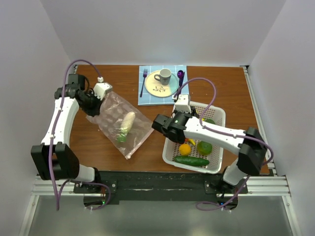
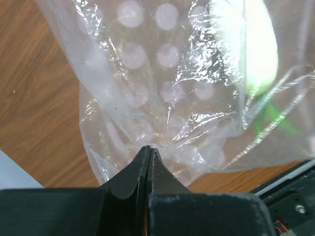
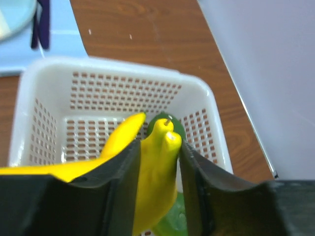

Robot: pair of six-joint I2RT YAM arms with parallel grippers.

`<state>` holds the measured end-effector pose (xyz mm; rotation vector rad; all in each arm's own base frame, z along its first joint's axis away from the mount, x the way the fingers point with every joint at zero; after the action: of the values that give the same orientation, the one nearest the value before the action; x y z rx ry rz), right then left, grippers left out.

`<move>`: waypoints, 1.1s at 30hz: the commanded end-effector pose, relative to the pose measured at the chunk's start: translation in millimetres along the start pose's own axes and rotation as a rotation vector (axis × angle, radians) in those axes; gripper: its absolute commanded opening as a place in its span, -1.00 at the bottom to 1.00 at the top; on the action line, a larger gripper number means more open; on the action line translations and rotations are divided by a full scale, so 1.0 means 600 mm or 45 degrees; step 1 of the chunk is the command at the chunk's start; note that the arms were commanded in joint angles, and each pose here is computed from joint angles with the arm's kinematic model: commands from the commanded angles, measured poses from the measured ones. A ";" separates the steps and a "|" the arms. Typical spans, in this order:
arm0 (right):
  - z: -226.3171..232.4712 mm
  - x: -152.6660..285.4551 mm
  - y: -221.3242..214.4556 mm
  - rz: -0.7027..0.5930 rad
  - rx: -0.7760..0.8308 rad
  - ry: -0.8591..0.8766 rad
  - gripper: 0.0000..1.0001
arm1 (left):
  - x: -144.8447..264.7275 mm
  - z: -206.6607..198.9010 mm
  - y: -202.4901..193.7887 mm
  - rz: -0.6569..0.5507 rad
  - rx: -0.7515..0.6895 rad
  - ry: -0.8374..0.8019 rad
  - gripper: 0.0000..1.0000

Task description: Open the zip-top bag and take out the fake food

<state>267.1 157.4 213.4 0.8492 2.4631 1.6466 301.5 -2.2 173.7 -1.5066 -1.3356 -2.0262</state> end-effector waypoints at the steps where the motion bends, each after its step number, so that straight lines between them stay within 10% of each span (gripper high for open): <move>1: -0.058 0.008 -0.037 0.075 0.061 -0.102 0.10 | 0.012 -0.051 -0.024 0.050 0.047 -0.155 -1.00; 3: -0.049 0.009 -0.033 0.088 0.072 -0.082 0.77 | -0.001 -0.051 -0.043 0.091 0.055 -0.148 -1.00; 5: -0.046 0.012 -0.016 0.080 0.083 -0.058 0.97 | -0.014 -0.047 -0.061 0.125 0.056 -0.116 -1.00; 17: -0.003 0.094 0.091 -0.006 -0.037 0.378 0.69 | -0.074 0.041 -0.138 0.328 0.047 0.264 -1.00; 20: 0.065 0.155 0.095 -0.032 -0.050 0.729 0.48 | -0.084 0.055 -0.157 0.391 0.053 0.324 -0.67; 25: 0.182 0.206 0.035 0.058 -0.075 1.089 0.29 | -0.067 0.055 -0.145 0.364 0.056 0.329 0.97; 33: 0.282 0.209 -0.046 0.162 -0.003 1.151 0.22 | 0.076 0.054 -0.023 0.155 -0.061 0.287 0.99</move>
<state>205.9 318.5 146.9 0.4072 3.0038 2.3186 292.9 52.5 144.2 -1.3108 -1.0317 -1.9596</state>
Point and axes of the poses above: each gripper's point midway between its finger pads, its own x axis back along the fingers, its own z axis along the line the jaws close on, y = z × x, the point moved 1 cm from there along x, back along the fingers, and after that the axes turned 1 degree about x, right-handed, at the moved point
